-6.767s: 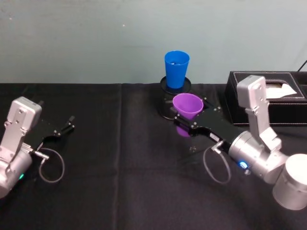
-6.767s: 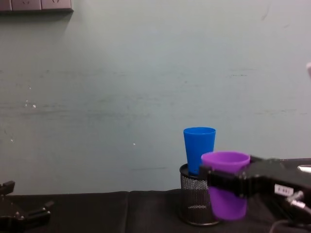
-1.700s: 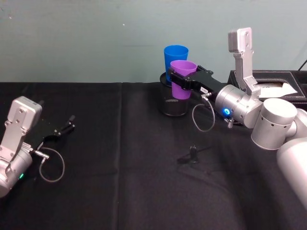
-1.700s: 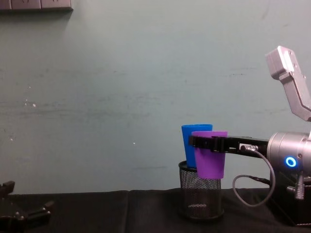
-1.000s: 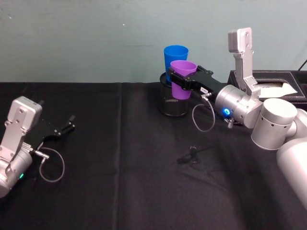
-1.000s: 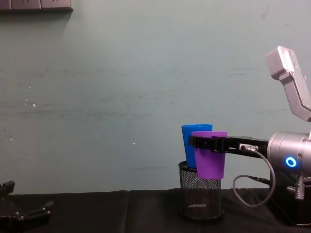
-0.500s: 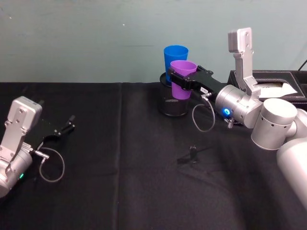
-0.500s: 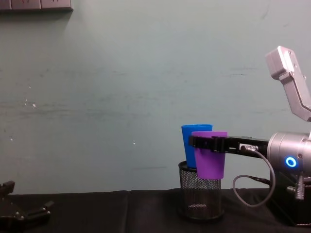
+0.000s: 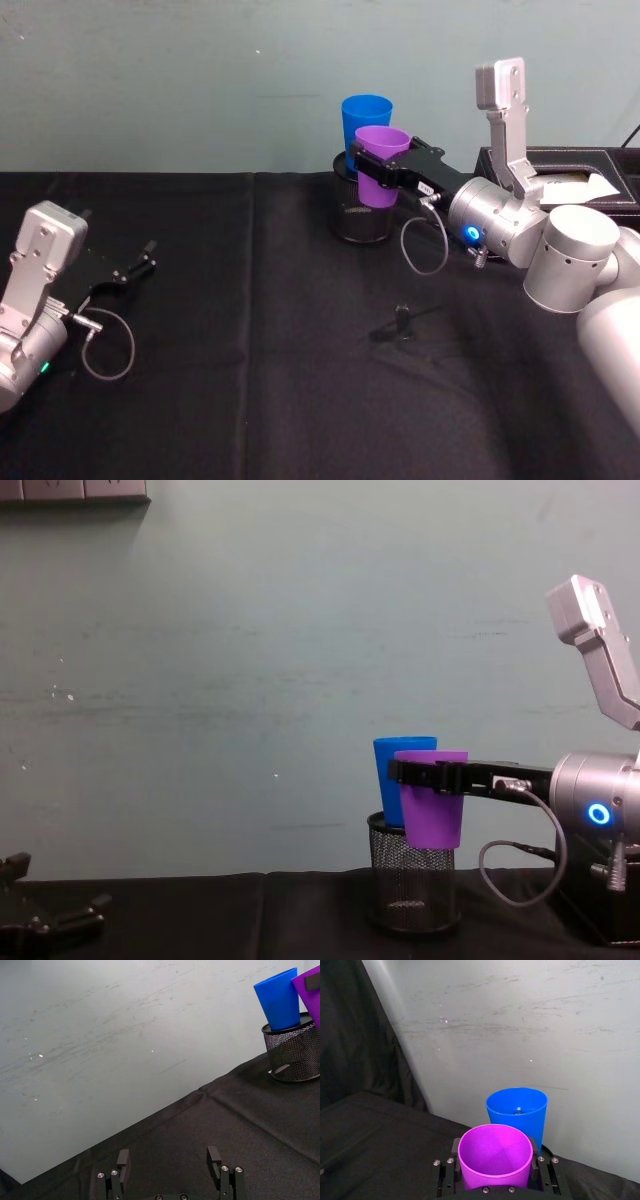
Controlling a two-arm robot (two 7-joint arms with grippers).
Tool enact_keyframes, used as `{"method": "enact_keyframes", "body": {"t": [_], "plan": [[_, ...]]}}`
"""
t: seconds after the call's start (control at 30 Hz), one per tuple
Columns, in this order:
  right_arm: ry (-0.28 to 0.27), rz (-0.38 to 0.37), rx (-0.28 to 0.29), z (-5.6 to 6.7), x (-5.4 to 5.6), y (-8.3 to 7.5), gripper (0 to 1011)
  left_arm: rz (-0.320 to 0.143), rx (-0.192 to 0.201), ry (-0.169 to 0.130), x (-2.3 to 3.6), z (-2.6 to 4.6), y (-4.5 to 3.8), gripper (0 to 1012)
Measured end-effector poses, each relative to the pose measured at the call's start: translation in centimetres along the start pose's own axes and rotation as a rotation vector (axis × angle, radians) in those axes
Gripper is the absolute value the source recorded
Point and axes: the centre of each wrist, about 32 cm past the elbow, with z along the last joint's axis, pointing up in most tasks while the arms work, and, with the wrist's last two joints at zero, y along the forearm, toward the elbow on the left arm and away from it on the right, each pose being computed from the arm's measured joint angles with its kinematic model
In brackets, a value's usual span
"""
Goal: Pick up one cup with a gripper and tap it against the other cup.
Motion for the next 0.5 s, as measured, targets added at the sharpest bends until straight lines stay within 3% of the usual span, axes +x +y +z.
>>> {"method": "enact_keyframes", "body": {"t": [0.5], "plan": [[0.000, 0.000, 0.000, 0.00, 0.00, 0.00, 741, 0.000, 0.000, 0.000, 0.00, 0.00, 0.00, 1000]]}}
